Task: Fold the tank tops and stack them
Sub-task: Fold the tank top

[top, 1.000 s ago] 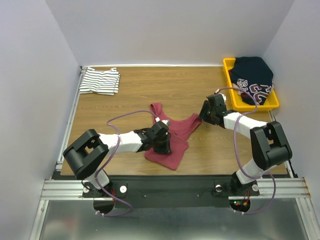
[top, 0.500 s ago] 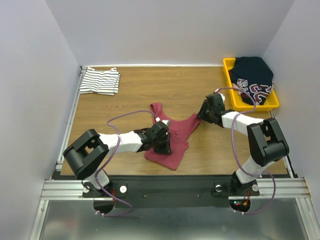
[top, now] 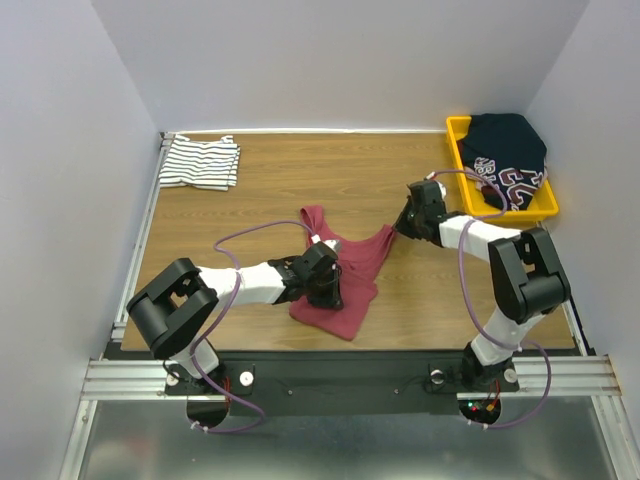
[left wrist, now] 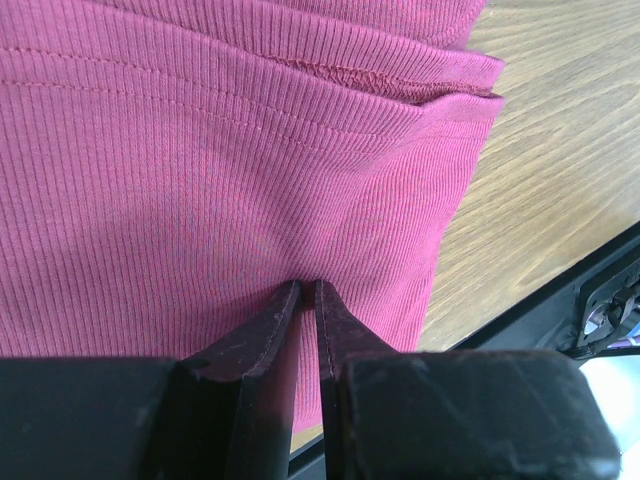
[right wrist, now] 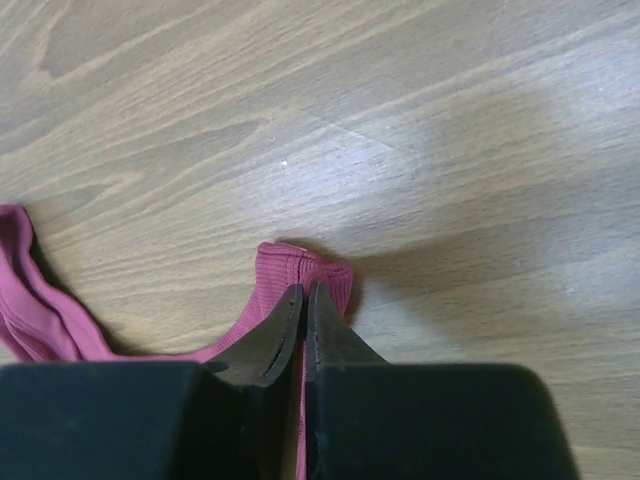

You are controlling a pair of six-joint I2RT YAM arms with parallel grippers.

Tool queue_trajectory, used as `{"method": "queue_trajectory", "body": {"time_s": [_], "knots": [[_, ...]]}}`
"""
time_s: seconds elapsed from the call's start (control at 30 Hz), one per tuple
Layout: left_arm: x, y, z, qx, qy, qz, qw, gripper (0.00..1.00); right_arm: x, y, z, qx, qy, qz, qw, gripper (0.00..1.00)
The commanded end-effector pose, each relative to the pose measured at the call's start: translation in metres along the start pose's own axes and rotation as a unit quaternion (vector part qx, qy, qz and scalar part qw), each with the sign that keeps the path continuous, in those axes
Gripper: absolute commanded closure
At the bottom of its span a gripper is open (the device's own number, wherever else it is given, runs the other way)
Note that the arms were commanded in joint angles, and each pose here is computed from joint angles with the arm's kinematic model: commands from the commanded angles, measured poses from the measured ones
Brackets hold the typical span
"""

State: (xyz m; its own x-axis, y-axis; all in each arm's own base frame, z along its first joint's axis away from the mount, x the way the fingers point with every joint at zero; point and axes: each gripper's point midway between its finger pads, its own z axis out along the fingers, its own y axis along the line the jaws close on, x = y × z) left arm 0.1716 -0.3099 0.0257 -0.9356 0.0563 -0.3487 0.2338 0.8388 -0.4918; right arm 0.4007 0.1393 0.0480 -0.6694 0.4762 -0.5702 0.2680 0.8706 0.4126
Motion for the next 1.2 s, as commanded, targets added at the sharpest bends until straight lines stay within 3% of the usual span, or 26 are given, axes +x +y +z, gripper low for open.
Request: {"method": "queue_trajectory", "body": {"time_s": [0.0,0.4,0.63,0.83,1.03,1.17], "knots": [[0.028,0.027,0.004,-0.042,0.041,0.013,0.998,0.77,-0.022,0.019,0.002,-0.013,-0.016,0.016,1.000,1.00],[0.028,0.026,0.005,-0.039,0.044,0.018,0.998,0.77,-0.014,-0.009,0.020,0.116,0.019,-0.050,0.992,1.00],[0.029,0.025,0.004,-0.038,0.047,0.021,0.998,0.77,-0.005,-0.006,0.021,0.210,0.021,-0.141,0.967,1.00],[0.031,0.025,0.003,-0.033,0.048,0.026,0.998,0.77,0.001,-0.016,0.002,0.296,0.023,-0.212,0.931,1.00],[0.033,0.025,0.003,-0.030,0.054,0.033,0.998,0.77,-0.008,-0.048,-0.030,0.372,0.005,-0.237,0.898,1.00],[0.035,0.025,0.004,-0.029,0.057,0.035,0.997,0.77,-0.003,-0.055,-0.033,0.384,0.010,-0.234,0.893,0.99]]}}
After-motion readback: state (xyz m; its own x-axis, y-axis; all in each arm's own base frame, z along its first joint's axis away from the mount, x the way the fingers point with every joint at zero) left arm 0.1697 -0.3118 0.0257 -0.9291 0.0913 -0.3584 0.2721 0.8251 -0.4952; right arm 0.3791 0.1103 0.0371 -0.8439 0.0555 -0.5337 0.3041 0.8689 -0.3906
